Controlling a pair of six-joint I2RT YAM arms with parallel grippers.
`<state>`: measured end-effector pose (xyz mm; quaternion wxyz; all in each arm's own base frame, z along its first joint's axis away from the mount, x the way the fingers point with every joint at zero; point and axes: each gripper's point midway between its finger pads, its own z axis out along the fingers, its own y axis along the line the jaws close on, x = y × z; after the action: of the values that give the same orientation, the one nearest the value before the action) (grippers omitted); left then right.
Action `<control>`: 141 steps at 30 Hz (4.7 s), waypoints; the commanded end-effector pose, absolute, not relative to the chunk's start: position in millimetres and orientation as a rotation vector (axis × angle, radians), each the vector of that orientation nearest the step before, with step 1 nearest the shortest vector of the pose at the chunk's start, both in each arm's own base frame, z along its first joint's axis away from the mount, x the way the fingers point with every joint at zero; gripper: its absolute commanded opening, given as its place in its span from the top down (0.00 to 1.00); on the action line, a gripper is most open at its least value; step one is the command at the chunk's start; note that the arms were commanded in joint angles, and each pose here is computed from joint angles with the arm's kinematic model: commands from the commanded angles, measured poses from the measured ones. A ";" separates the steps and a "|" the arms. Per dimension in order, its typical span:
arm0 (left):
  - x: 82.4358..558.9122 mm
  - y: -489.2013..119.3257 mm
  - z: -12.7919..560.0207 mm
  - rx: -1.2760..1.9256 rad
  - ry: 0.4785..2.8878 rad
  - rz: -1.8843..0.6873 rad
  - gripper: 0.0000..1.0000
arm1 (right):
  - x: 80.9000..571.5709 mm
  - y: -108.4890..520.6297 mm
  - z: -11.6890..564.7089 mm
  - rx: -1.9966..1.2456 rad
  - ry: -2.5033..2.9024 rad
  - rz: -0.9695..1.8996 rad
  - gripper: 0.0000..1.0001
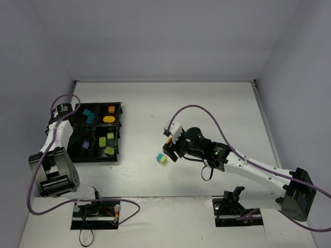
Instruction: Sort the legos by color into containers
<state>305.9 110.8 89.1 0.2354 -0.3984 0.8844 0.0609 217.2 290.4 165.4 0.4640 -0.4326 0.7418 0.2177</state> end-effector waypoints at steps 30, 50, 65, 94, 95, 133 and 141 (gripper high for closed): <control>231.4 -270.8 280.0 0.179 2.237 -1.381 0.30 | 227.6 335.5 250.7 -1.090 1.571 0.675 0.88; 230.2 -283.8 256.7 0.253 2.328 -1.407 0.85 | 237.4 334.5 253.6 -1.047 1.590 0.637 0.77; 300.9 -227.4 229.8 0.101 2.384 -1.083 0.87 | 270.6 302.2 225.2 -0.869 1.769 0.484 0.00; 514.8 12.0 149.3 -0.453 2.392 -0.086 0.61 | 253.0 311.6 137.0 -0.894 2.063 0.586 0.28; 513.1 12.5 148.7 -0.455 2.399 -0.081 0.59 | 252.1 312.4 134.3 -0.900 2.068 0.586 0.28; 316.4 -101.9 227.6 -0.204 2.382 -0.445 0.34 | 217.4 316.6 45.3 -1.082 2.271 0.619 0.40; 313.6 -109.2 223.4 -0.183 2.396 -0.464 0.34 | 211.2 320.3 38.6 -1.104 2.307 0.616 0.44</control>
<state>311.9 -103.6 206.3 0.3165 -0.0745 0.9317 -0.1621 213.9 311.0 33.2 0.2555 -0.4048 0.8512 0.2150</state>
